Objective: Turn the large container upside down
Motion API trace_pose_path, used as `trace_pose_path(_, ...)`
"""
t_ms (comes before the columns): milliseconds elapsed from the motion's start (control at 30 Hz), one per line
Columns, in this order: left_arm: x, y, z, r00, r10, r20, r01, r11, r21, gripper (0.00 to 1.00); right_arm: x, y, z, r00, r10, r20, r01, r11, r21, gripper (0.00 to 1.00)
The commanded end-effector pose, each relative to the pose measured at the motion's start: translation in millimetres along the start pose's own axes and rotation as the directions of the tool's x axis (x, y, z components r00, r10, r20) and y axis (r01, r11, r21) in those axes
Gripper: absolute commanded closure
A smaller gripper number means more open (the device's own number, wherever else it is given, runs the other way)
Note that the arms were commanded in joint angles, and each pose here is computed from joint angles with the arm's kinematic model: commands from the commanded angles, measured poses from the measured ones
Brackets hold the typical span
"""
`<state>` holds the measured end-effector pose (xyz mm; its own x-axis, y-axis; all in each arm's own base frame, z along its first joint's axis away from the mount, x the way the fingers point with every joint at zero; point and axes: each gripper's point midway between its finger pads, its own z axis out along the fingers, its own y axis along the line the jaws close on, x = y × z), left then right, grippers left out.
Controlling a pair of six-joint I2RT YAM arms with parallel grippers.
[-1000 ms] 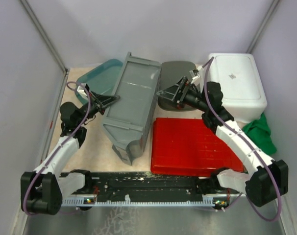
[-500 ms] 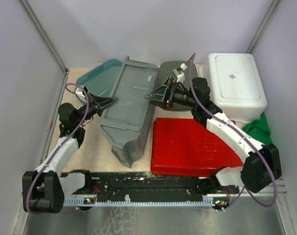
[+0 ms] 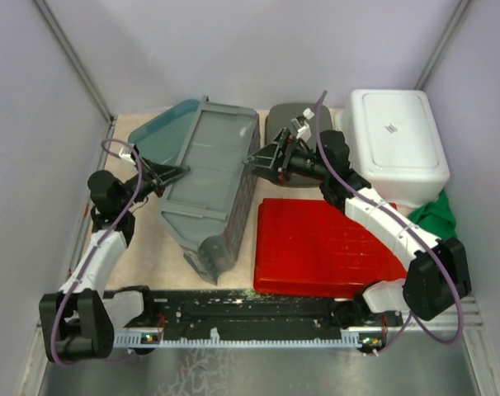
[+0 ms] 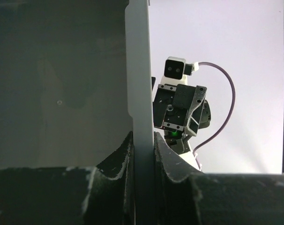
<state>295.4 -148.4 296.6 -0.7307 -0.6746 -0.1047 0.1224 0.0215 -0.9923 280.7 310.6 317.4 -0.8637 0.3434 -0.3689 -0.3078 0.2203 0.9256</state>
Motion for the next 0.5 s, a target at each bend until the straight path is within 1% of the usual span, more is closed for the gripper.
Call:
trace_pose_path(0, -2, 0, -8, 0.988, 0.145, -0.048, -0.145, 0.989, -0.007, 1.0, -8, 24, 2, 0.998, -0.046, 0.036, 0.047, 0.997, -0.055, 0.19)
trace_pose_path(133, 0, 12, -10, 0.985, 0.137, -0.102, -0.14, 0.99, -0.026, 1.0, -9, 22, 13, 0.999, -0.035, 0.02, 0.036, 0.998, -0.054, 0.19)
trace_pose_path(233, -1, 20, -10, 0.985, 0.137, -0.109, -0.143, 0.988, -0.052, 1.0, -7, 24, 23, 1.0, -0.03, -0.004, 0.03, 0.998, -0.061, 0.19)
trace_pose_path(467, -6, 50, -12, 0.979, 0.155, -0.129, -0.177, 0.967, -0.182, 1.0, -2, 52, 30, 0.997, -0.072, -0.025, 0.066, 0.984, -0.168, 0.2)
